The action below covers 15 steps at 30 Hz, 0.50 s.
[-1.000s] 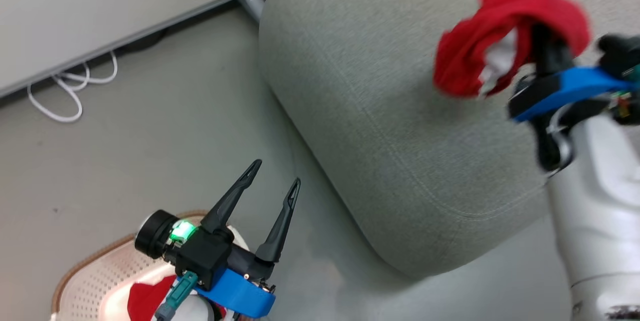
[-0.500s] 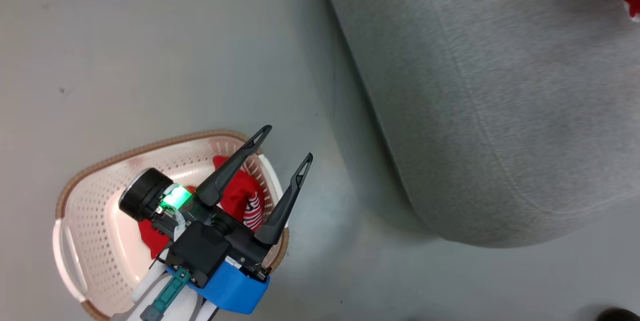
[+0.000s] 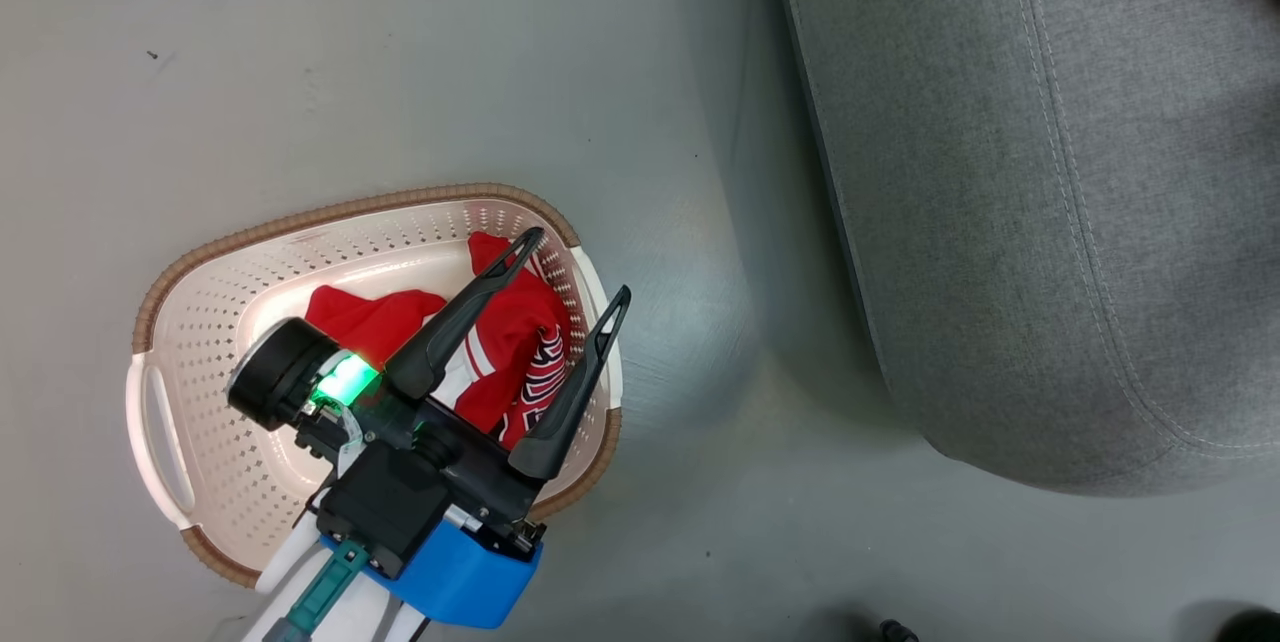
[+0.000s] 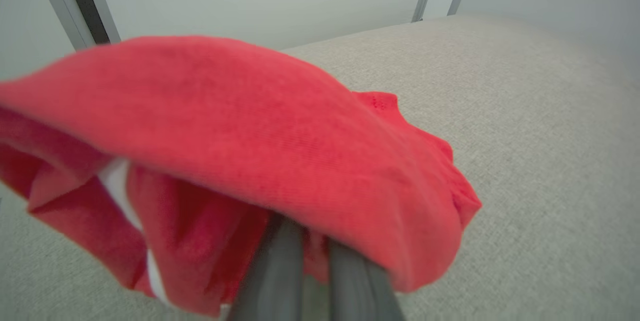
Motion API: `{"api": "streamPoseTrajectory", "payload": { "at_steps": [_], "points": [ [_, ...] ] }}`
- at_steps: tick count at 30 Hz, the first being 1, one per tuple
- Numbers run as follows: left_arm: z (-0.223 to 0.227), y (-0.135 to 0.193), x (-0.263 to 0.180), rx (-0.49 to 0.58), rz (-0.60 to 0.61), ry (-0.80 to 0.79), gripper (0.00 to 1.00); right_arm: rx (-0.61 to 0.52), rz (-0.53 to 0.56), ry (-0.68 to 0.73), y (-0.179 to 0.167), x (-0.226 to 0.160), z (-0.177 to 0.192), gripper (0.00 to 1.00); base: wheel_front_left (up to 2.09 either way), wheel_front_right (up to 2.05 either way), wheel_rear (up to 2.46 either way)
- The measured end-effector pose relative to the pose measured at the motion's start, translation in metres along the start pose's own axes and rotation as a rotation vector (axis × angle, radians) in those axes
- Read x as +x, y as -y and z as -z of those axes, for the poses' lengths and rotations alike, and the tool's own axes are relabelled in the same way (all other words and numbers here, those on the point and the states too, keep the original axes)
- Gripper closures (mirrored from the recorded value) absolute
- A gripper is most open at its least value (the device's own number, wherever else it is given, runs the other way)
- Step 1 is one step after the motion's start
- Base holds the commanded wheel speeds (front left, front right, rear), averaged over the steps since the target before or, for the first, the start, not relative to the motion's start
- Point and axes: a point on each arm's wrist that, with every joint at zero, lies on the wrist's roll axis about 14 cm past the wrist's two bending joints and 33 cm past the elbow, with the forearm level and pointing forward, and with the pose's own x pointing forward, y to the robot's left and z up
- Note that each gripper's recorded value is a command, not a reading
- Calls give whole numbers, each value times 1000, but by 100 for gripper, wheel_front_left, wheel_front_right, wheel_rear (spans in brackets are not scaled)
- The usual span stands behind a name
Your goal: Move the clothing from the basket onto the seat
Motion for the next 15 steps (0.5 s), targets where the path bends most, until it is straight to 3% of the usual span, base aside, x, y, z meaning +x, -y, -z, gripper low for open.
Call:
{"api": "streamPoseTrajectory", "payload": {
  "at_steps": [2, 3, 4, 6, 15],
  "points": [
    [-1, 1, 1, -4, 1, 3, 0, -2, 6, -9, 3, -1, 3, 100, 0, 0, 0],
    [-1, 1, 1, -4, 2, 4, 0, -5, 8, -14, 4, -2, 4, 88, 0, 0, 0],
    [-1, 2, 1, -5, 4, 5, 0, -10, 8, -18, 5, -3, 5, 63, 0, 0, 0],
    [-2, 3, 2, -8, 7, 6, 0, -26, 5, -15, 6, -4, 3, 0, 0, 0, 0],
    [-9, 9, 4, -12, 15, 17, 0, -51, -1, -38, 11, -10, 4, 0, 0, 0, 0]
  ]
}}
